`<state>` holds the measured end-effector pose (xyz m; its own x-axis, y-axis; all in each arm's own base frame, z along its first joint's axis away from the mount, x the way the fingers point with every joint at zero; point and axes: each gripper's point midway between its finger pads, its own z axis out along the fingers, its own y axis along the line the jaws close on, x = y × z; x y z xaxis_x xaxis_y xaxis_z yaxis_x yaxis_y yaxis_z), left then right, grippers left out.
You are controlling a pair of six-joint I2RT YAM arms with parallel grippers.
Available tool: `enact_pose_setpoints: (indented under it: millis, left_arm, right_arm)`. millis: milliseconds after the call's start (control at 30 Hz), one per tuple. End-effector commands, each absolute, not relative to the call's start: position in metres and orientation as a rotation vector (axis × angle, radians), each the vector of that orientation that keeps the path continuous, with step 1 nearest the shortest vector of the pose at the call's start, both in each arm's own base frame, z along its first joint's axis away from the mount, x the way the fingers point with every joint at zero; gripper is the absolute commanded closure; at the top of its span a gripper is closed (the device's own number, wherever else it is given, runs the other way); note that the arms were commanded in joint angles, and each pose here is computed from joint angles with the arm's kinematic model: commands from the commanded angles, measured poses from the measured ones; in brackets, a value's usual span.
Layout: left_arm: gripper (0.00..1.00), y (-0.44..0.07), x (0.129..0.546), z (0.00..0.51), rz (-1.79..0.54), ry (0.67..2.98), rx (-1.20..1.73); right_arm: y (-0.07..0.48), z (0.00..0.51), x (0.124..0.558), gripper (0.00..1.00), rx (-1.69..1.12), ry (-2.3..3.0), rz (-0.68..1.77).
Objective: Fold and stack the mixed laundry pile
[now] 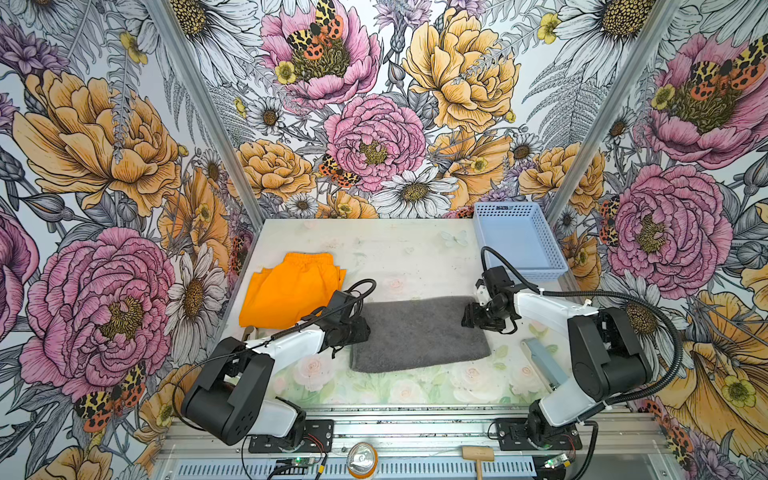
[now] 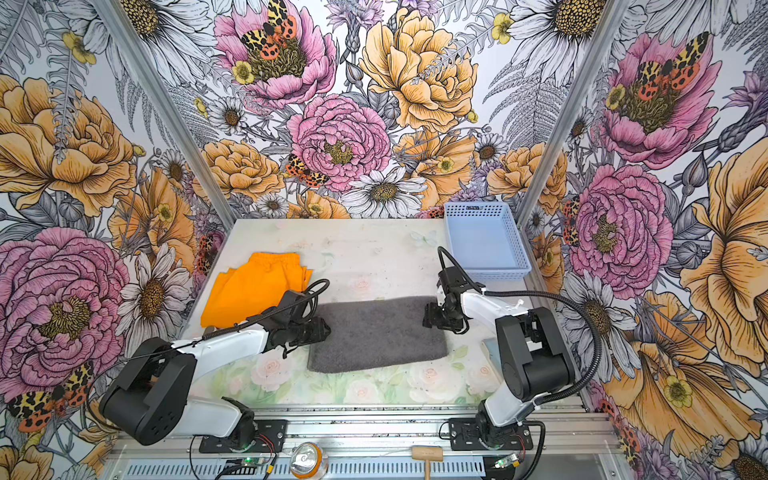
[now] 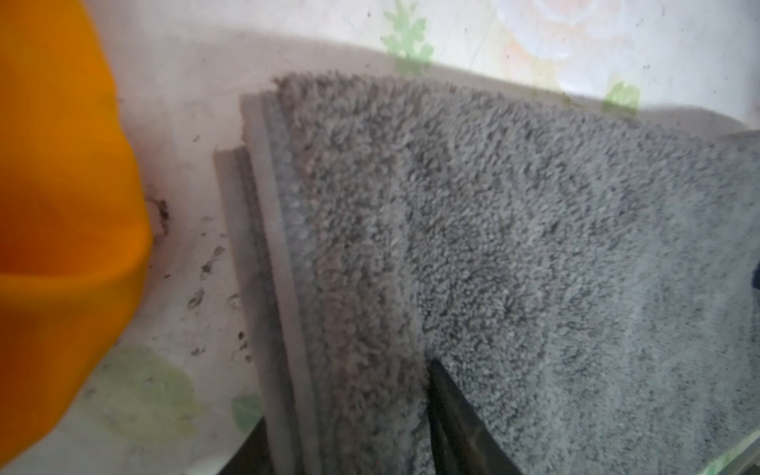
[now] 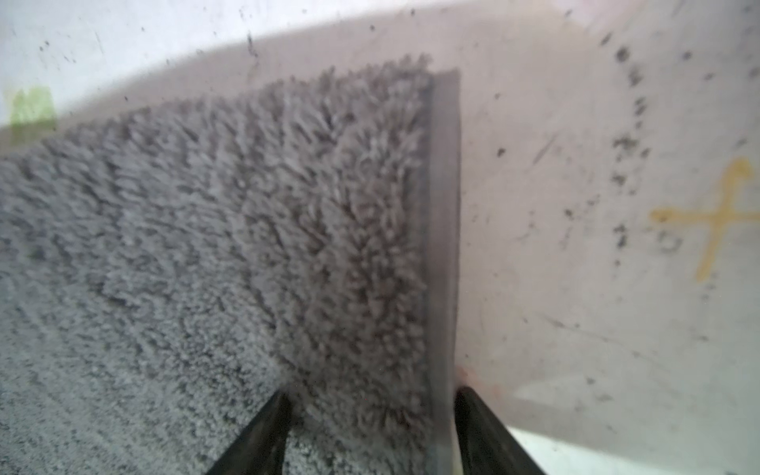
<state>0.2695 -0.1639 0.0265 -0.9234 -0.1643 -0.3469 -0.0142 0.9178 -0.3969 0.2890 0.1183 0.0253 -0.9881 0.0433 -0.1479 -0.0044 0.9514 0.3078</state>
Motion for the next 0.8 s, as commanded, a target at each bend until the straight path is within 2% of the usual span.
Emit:
enact_pose_setpoints:
  millis: [0, 100, 267, 367, 767]
  left_arm:
    - [0.57, -0.17, 0.245, 0.0, -0.57, 2.829, -0.089]
    - [0.67, -0.176, 0.245, -0.006, -0.569, 2.854, -0.064]
    - [0.91, -0.176, 0.247, -0.003, -0.569, 2.851, -0.065]
    - [1.0, -0.174, 0.251, 0.009, -0.567, 2.825, -0.064]
    - [1.0, -0.167, 0.299, 0.114, -0.6, 2.614, 0.019]
  right_arm:
    - [0.125, 0.008, 0.277, 0.43, 0.001, 3.032, 0.444]
    - [0.132, 0.001, 0.274, 0.6, 0.009, 3.067, 0.464]
    - [0.135, -0.003, 0.274, 0.88, 0.027, 3.074, 0.474]
    - [0.137, 0.006, 0.28, 1.0, 0.016, 3.039, 0.488]
    - [0.173, 0.073, 0.312, 1.0, 0.009, 2.829, 0.761]
